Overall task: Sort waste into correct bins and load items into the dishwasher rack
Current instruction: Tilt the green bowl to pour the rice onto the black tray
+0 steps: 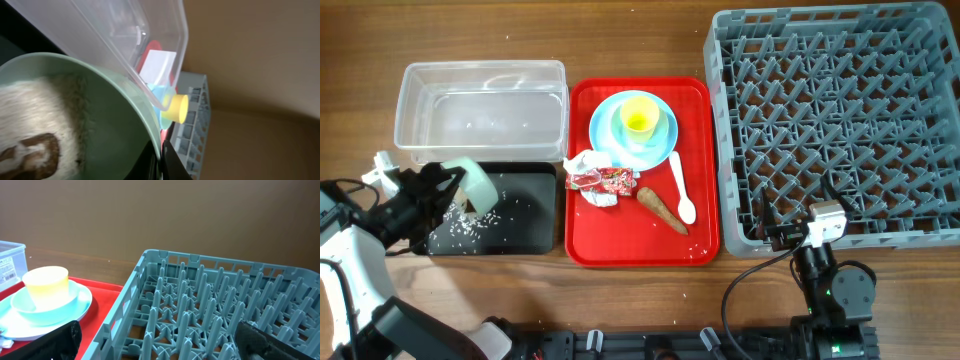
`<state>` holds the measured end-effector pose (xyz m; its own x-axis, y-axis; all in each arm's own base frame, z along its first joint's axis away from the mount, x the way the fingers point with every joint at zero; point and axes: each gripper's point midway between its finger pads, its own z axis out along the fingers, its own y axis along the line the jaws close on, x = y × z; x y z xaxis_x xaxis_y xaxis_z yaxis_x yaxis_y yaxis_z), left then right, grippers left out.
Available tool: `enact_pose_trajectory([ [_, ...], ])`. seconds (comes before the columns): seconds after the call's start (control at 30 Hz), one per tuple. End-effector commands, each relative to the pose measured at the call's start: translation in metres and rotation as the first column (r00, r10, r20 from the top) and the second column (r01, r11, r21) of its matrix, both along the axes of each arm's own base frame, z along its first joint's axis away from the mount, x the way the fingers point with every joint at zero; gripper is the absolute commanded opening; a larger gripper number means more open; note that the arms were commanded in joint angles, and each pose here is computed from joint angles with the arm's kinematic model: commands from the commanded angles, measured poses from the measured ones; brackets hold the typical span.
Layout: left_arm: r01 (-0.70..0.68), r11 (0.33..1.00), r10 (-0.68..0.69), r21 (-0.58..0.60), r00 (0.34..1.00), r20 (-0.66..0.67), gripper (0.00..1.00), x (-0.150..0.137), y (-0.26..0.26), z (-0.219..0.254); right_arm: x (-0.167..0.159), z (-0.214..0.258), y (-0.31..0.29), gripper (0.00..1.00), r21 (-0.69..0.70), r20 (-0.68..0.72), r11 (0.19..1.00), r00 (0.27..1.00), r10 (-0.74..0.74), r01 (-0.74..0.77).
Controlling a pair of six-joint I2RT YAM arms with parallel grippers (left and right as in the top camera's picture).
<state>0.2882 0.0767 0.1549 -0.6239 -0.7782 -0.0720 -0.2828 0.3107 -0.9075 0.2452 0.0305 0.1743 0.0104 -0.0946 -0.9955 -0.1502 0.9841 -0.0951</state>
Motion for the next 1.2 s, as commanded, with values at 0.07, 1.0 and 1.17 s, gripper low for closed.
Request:
enact_pose_trajectory([
  [0.07,0.03,0.997,-0.022,-0.073,0.994,0.111,0.04,-0.002,-0.008,0.022,-0.001,0.003,0.001,1.0,-0.008,0.014,1.0,1.0,0.01,-0.01],
  [1.0,0.117,0.97,-0.05,-0.213,0.954,0.296,0.04,-0.001,-0.018,0.063,-0.001,0.003,0.001,1.0,-0.008,0.014,1.0,1.0,0.01,-0.01],
  [1.17,0.131,0.97,-0.057,-0.205,0.942,0.33,0.04,0.001,-0.016,0.069,-0.001,0.003,0.001,1.0,-0.009,0.014,1.0,1.0,0.01,-0.01],
])
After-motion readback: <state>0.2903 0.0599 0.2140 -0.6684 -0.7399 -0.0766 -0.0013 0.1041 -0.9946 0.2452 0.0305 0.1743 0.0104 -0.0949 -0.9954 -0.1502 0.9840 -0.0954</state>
